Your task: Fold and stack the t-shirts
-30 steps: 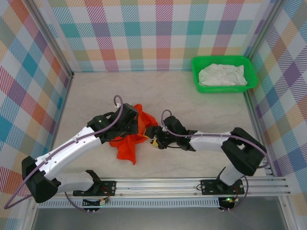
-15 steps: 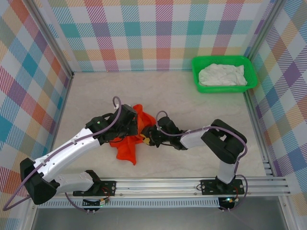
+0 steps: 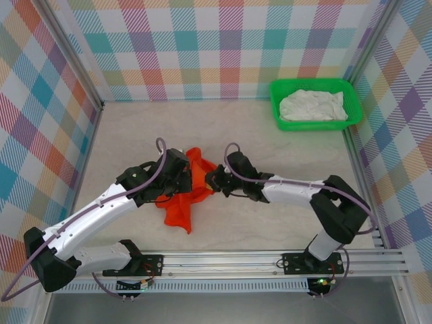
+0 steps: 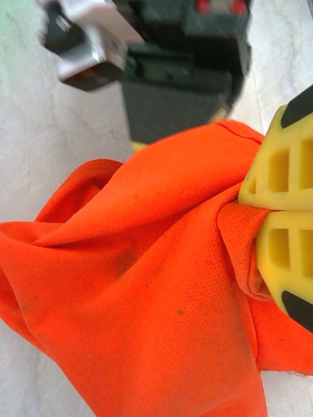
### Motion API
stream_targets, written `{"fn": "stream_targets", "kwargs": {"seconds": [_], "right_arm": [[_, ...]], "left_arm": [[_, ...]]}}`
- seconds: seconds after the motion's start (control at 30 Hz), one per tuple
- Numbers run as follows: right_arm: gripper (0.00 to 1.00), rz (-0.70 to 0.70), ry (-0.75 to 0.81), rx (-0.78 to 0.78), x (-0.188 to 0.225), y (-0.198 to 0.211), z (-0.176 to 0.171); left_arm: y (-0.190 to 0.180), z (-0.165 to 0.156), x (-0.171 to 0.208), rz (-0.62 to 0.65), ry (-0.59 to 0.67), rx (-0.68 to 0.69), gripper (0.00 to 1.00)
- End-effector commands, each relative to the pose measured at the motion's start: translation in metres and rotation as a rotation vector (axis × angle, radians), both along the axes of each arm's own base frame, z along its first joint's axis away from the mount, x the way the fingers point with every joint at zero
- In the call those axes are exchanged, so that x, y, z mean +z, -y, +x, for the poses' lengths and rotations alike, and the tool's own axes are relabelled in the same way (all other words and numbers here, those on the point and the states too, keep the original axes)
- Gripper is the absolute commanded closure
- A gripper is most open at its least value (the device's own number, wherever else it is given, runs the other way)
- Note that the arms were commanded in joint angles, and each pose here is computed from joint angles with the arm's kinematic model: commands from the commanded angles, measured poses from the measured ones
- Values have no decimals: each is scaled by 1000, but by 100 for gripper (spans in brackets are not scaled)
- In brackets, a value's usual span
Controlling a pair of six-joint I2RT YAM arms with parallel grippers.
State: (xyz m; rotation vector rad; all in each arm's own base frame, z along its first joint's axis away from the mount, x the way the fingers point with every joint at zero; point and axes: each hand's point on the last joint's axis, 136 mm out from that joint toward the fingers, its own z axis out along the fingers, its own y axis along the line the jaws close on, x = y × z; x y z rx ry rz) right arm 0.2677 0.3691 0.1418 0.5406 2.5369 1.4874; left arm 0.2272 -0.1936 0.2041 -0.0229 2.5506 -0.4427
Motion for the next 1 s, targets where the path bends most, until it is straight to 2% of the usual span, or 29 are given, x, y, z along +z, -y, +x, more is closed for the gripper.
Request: {"fn": "stream_targets", "kwargs": {"seconds": [0.0, 0.17, 0.33, 0.47, 0.67, 0.7, 0.77, 0.83, 0.93, 0.97], "right_arm": [[100, -197, 172, 45, 35, 31, 13], [100, -525, 389, 61, 77, 81, 29], [100, -770, 445, 105, 81, 123, 40], [100, -883, 409, 117, 60, 151, 50], [100, -973, 364, 120, 36, 181, 58], [100, -986, 363, 122, 34, 185, 59], [100, -1016, 361, 123, 31, 192, 60], [100, -1037, 351, 117, 28, 201, 62], [100, -1054, 333, 105, 23, 212, 65], [100, -1059, 327, 100, 21, 215, 66]], "left_arm": [[12, -12, 4, -52, -30, -76, 100], [60, -23, 22, -213, -67, -254, 100], [120, -32, 32, -295, -78, -426, 100], [185, -44, 27, -339, -116, -569, 100], [276, -59, 11, -398, -165, -721, 98], [286, -60, 7, -405, -173, -732, 89], [303, -60, -1, -424, -190, -748, 65], [308, -58, -4, -432, -188, -746, 48], [296, -52, -4, -380, -137, -719, 36], [287, -49, -2, -346, -111, -703, 29]]}}
